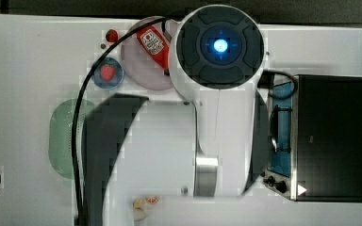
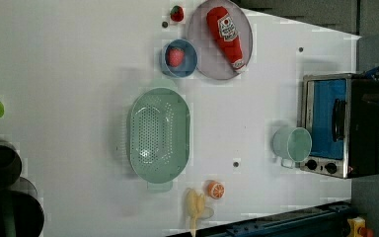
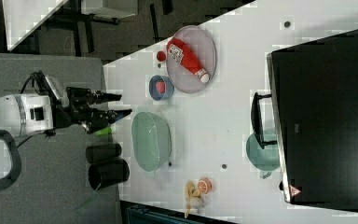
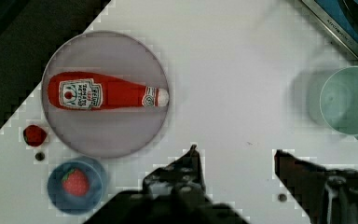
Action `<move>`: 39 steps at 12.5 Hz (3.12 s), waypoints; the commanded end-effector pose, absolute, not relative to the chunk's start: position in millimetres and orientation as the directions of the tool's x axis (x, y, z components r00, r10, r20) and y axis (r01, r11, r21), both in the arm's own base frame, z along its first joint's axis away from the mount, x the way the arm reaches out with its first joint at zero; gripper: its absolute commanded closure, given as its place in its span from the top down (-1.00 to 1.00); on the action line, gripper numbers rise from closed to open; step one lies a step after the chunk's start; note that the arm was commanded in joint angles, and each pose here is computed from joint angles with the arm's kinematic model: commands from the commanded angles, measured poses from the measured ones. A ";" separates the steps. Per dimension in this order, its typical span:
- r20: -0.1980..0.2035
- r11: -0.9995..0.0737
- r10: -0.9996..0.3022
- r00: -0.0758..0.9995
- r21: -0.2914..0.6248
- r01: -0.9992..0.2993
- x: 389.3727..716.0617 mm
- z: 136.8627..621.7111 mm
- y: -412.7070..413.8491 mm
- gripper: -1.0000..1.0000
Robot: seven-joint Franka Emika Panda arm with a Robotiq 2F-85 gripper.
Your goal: Drag strainer left to right.
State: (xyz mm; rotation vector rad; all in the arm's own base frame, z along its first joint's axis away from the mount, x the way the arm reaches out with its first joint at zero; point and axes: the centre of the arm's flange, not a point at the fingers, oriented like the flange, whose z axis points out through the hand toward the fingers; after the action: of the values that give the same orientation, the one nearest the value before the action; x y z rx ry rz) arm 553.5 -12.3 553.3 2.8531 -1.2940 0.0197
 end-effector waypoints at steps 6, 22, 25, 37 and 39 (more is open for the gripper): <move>-0.005 -0.675 -0.738 0.675 0.001 -0.738 372.7 646.7 2.5 1.00; -0.078 -0.350 -0.935 0.347 0.024 -0.937 446.8 334.9 317.4 1.00; -0.099 -0.224 -0.971 0.217 0.070 -0.972 453.3 283.0 319.1 1.00; -0.109 -0.079 -0.991 0.071 0.069 -0.995 470.2 165.1 295.2 1.00; -0.097 -0.063 -0.994 0.056 0.073 -0.995 474.0 162.3 285.7 1.00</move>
State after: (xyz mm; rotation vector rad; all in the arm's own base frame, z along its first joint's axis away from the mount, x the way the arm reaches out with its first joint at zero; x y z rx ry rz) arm 465.2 278.0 145.1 2.2983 -2.1139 -0.2374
